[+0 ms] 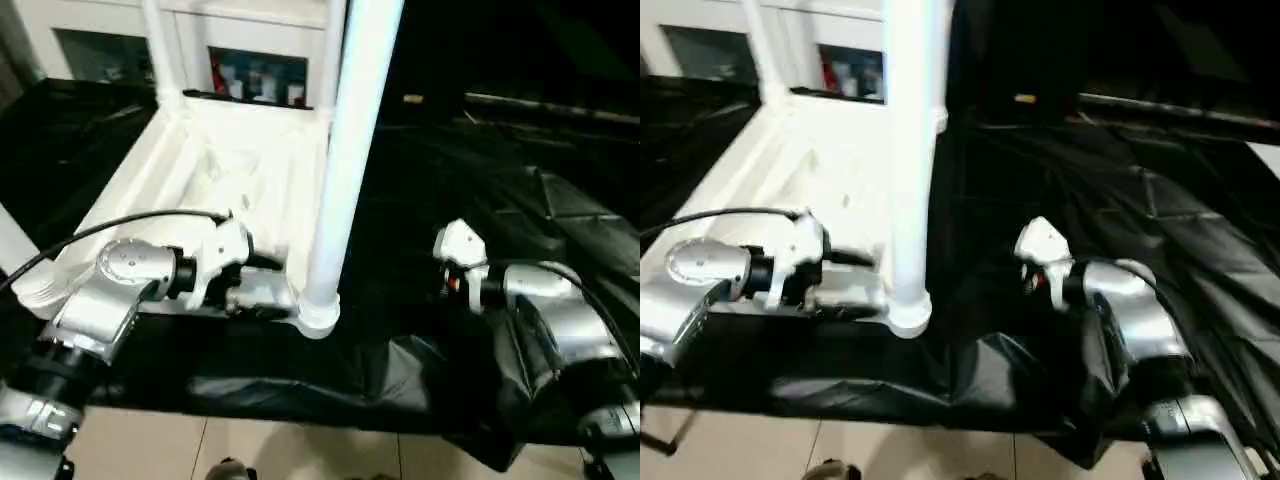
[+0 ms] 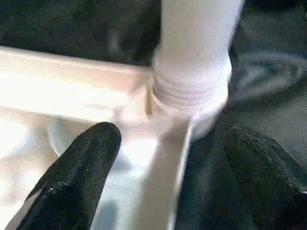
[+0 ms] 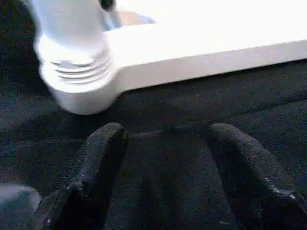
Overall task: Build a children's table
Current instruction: Rotate table base
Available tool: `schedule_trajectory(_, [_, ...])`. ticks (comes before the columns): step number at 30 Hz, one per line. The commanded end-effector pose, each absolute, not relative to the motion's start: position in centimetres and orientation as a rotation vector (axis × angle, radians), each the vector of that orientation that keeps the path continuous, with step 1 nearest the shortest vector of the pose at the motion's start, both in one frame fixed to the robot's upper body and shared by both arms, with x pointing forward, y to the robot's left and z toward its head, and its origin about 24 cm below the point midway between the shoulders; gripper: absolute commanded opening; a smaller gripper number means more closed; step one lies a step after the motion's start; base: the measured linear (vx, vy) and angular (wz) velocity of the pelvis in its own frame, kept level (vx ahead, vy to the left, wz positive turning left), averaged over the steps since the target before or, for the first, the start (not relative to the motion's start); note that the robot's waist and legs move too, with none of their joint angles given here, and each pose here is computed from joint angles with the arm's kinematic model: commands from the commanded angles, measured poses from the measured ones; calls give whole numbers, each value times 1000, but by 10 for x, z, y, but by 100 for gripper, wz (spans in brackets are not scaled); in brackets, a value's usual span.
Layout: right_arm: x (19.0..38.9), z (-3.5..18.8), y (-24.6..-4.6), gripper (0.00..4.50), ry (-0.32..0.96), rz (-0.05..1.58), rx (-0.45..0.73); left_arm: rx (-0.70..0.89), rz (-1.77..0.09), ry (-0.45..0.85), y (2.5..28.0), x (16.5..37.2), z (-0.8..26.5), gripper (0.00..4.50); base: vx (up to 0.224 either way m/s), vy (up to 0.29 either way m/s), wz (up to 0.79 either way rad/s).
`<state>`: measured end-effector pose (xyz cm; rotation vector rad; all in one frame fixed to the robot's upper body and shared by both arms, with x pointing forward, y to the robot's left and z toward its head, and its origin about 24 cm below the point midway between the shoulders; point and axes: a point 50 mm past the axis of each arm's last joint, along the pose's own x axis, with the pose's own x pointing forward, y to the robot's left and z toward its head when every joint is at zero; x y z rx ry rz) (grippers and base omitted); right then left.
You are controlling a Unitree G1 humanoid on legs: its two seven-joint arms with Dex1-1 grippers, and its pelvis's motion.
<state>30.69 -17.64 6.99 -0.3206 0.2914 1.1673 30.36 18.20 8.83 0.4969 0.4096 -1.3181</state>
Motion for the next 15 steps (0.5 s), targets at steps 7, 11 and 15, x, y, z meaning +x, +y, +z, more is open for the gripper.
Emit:
schedule_trajectory(7, [298,84,-174,314,298,1218,-340,617,-1329,462,188,314,85,316,0,0,0])
schedule_trajectory(11, [294,84,-173,314,320,1236,-328,604,-1326,462,187,317,84,284,0,0,0])
schedule_trajectory(15, [288,83,-170,314,345,1272,-309,580,-1340,442,184,322,84,263,0,0,0])
